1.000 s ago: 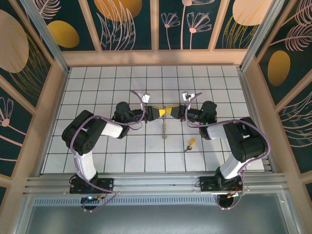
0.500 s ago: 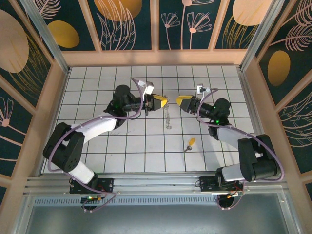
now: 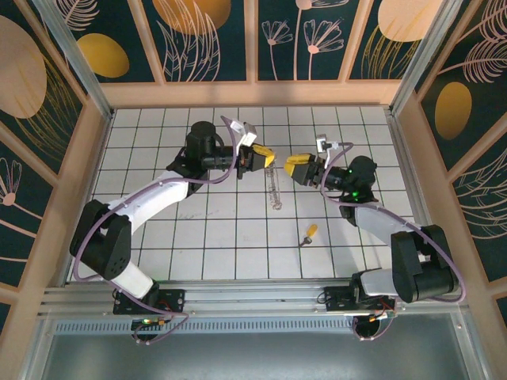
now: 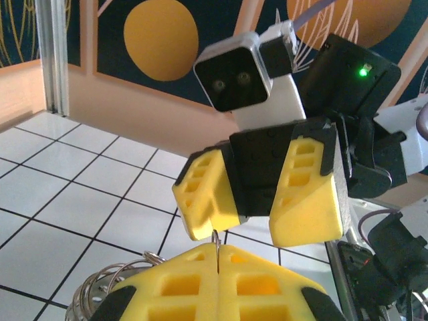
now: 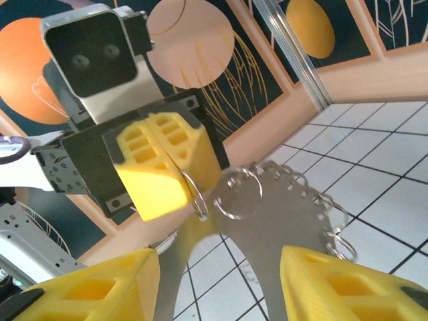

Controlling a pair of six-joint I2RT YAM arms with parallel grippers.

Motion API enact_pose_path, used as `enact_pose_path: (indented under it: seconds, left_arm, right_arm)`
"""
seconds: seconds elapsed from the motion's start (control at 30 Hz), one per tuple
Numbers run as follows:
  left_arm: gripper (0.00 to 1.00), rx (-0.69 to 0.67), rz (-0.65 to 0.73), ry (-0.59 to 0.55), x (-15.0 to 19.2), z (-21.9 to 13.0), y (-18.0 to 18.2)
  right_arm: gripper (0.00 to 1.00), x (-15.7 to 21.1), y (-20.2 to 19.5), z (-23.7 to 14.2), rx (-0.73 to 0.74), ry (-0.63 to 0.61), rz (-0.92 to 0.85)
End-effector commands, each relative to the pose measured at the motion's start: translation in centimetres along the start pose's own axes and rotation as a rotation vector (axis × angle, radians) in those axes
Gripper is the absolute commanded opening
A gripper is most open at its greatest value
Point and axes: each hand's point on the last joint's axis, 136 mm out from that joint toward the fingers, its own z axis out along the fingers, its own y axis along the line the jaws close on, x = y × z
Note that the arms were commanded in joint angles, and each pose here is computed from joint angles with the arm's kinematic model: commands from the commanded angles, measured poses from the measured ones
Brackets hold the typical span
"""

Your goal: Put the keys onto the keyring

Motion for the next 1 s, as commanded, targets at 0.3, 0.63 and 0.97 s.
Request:
enact_pose_path:
  seconds: [0.3,0.63,0.97]
  left_arm:
    - [0.00,0.110,0.014,-0.001,-0.9,0.4,-1.7]
    - [0.00,0.128,0.013,-0.009,-1.1,0.3,-2.0]
    - [0.00,0.135,0.010,-0.015,-1.3,0.2,-2.2]
  right_arm:
    - [0.46,-1.8,2.7,1.1,-0.098,0.023,-0.124]
    - [0.42,-1.4,2.4,2.1,-0.110,0.040,-0.115]
    - [0.30,-0.8,2.2,2.4,-0.118,0.048,-0.100]
